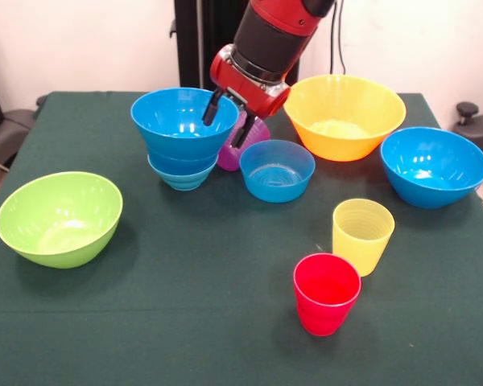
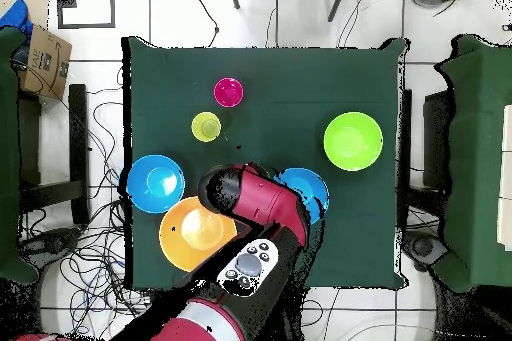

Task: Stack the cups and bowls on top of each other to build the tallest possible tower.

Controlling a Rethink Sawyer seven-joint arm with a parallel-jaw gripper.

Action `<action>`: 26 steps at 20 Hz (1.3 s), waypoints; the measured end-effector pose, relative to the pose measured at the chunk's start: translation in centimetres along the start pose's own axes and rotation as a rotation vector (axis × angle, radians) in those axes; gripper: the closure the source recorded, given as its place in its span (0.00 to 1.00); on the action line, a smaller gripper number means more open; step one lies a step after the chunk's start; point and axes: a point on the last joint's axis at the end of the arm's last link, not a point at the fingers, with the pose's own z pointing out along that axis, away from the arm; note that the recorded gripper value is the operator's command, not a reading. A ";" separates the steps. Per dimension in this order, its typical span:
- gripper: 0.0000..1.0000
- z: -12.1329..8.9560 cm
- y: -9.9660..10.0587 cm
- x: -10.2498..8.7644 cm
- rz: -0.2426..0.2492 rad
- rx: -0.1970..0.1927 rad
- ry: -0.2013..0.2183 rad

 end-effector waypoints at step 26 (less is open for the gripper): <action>0.00 -6.1 -1.3 -0.2 0.040 -0.008 0.188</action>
